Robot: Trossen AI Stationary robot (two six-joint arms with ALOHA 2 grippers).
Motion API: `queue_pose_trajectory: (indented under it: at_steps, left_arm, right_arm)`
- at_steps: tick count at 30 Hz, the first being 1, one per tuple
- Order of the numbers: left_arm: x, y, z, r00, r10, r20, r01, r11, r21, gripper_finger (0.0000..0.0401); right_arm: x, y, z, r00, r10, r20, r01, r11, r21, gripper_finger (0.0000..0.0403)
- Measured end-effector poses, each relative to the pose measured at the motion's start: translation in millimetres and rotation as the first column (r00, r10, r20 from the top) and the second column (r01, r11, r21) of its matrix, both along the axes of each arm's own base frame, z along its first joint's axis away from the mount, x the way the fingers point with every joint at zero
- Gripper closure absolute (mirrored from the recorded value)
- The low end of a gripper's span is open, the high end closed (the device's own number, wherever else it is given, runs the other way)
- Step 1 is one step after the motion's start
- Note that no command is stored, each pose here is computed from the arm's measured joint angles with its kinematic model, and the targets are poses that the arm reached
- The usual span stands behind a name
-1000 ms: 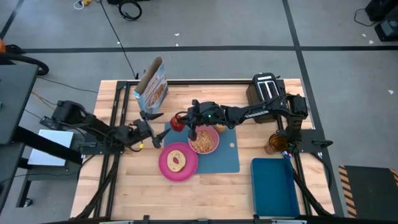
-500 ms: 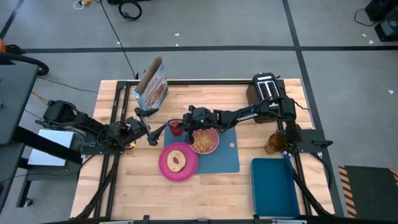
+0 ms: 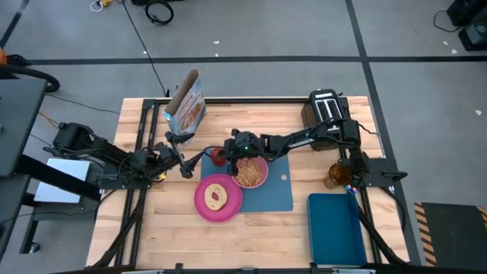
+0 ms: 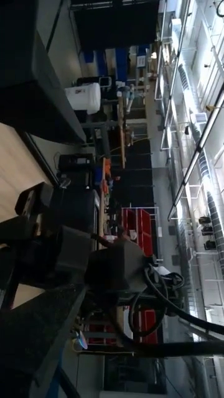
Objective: Arrange a breakfast setting
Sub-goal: Put the red apple on the blue placemat above the pink bowl
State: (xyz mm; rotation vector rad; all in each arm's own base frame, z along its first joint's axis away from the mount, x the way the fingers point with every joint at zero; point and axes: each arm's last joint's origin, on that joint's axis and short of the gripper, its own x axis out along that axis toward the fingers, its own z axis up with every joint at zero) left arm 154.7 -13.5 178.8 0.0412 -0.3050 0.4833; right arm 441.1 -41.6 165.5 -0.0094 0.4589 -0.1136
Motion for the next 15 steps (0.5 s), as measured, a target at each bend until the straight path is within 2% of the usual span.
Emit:
queue_pose_trajectory:
  at_steps: [15]
  left_arm:
    - [0.1, 0.0, -0.3, 1.0, -0.01, 0.012, 0.01, 1.0, -0.028, 0.001]
  right_arm:
    - [-0.6, -0.2, 1.8, 1.0, 0.001, 0.002, -0.001, 1.0, 0.006, 0.0337]
